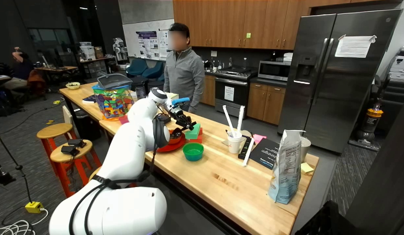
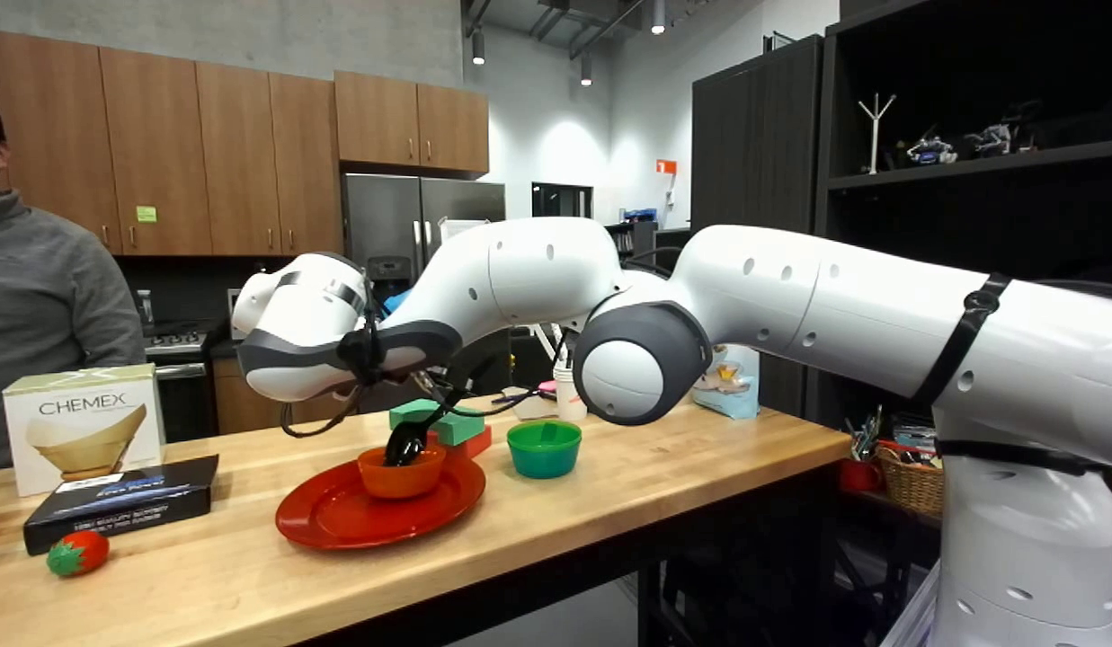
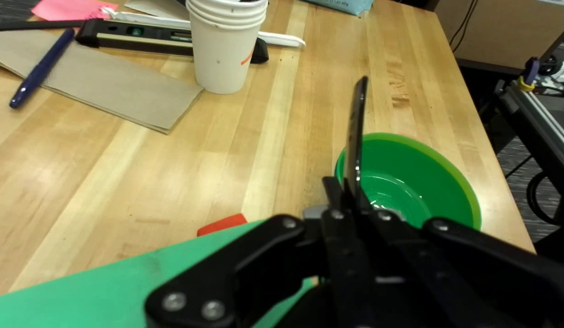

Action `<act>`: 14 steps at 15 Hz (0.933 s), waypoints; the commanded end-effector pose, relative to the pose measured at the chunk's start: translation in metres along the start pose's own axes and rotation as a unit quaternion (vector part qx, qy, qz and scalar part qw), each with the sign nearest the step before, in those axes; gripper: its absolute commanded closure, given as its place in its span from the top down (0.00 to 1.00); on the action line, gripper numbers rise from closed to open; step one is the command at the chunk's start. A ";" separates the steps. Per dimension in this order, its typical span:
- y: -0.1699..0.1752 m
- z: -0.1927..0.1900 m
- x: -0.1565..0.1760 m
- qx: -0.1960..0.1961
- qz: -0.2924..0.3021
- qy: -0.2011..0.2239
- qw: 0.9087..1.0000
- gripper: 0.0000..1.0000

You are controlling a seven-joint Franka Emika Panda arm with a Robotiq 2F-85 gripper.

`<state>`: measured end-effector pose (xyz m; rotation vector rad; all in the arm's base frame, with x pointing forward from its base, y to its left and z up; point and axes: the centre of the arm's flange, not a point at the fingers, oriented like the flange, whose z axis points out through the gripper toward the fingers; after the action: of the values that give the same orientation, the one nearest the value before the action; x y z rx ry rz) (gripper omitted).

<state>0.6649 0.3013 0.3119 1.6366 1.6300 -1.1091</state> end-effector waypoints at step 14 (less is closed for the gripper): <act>0.038 0.010 0.031 0.230 -0.171 0.051 0.957 0.01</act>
<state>0.6309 0.2708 0.2717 1.7060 1.8075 -1.5831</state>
